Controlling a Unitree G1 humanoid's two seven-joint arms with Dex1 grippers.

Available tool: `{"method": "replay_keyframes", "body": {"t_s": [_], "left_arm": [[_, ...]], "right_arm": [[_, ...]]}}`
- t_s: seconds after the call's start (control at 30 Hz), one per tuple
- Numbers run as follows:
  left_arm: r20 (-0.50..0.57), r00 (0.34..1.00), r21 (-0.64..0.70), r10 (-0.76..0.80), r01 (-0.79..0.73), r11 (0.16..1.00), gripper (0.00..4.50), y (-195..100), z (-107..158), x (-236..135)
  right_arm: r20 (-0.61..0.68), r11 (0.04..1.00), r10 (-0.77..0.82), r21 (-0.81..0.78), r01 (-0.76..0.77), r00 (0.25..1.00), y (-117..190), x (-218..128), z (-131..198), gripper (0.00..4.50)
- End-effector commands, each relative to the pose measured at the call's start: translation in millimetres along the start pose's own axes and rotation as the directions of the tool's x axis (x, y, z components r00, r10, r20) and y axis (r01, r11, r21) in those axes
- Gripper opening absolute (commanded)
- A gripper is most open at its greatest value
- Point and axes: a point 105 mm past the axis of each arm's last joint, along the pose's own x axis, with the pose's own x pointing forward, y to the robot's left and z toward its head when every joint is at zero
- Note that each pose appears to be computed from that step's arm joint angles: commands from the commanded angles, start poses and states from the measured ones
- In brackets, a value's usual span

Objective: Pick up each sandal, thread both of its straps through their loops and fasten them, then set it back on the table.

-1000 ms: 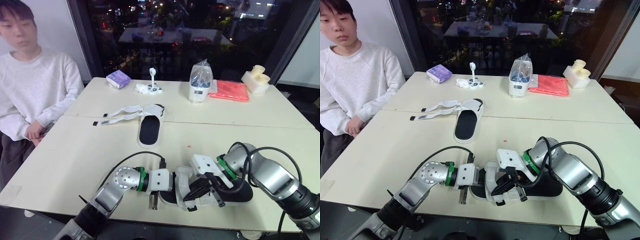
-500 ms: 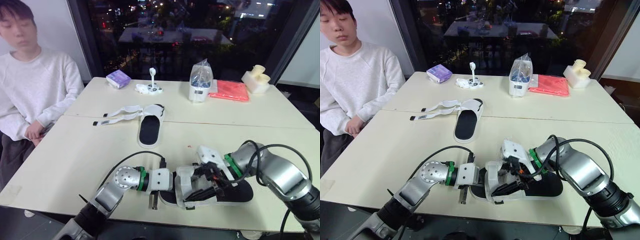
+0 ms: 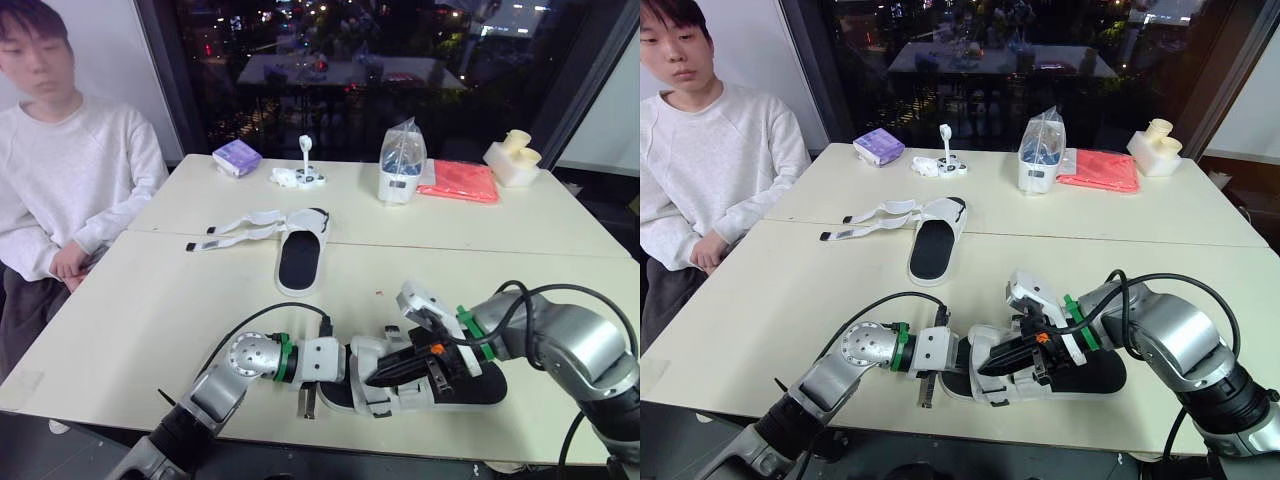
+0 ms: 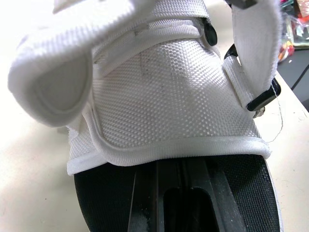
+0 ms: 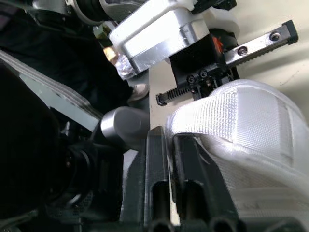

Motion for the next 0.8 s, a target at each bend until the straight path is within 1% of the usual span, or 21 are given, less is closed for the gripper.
{"method": "replay_keyframes", "body": {"t_s": [0.03, 0.2, 0.33, 0.4, 0.57, 0.6, 0.63, 0.73, 0.77, 0.8], "left_arm": [[-0.129, 0.989, -0.120, -0.066, 0.050, 0.991, 0.00, -22, -39, 2], [-0.128, 0.990, -0.122, -0.067, 0.052, 0.991, 0.00, -23, -39, 1], [-0.125, 0.990, -0.122, -0.065, 0.050, 0.991, 0.00, -23, -36, 2], [-0.126, 0.990, -0.122, -0.064, 0.048, 0.991, 0.00, -22, -36, 2], [-0.129, 0.990, -0.126, -0.061, 0.045, 0.991, 0.00, -23, -36, 1], [-0.129, 0.990, -0.128, -0.061, 0.044, 0.991, 0.00, -23, -37, 1], [-0.129, 0.990, -0.128, -0.061, 0.044, 0.991, 0.00, -23, -37, 1], [-0.128, 0.990, -0.133, -0.062, 0.044, 0.990, 0.00, -24, -39, 1], [-0.128, 0.990, -0.133, -0.062, 0.045, 0.990, 0.00, -24, -40, 1], [-0.128, 0.990, -0.133, -0.063, 0.046, 0.990, 0.00, -24, -40, 2]], "right_arm": [[-0.010, 1.000, 0.011, -0.028, -0.011, 1.000, 8, 1, 0, 0.03], [-0.078, 1.000, 0.001, -0.023, -0.003, 0.997, 8, 6, -21, 0.03], [-0.115, 0.999, -0.039, -0.030, 0.036, 0.993, 0, 8, -36, 0.03], [-0.115, 0.999, -0.041, -0.037, 0.037, 0.993, -1, 7, -37, 0.03], [-0.068, 0.998, -0.039, -0.046, 0.036, 0.997, 3, -4, -26, 0.03], [-0.067, 0.998, -0.037, -0.046, 0.034, 0.997, 4, -5, -25, 0.54], [-0.068, 0.998, -0.037, -0.046, 0.033, 0.997, 5, -6, -25, 0.82], [-0.048, 0.998, -0.041, -0.045, 0.039, 0.998, 11, -12, -21, 2.29], [-0.046, 0.998, -0.052, -0.044, 0.050, 0.998, 13, -15, -21, 2.71], [-0.046, 0.997, -0.063, -0.039, 0.061, 0.997, 14, -18, -21, 3.25]]}}
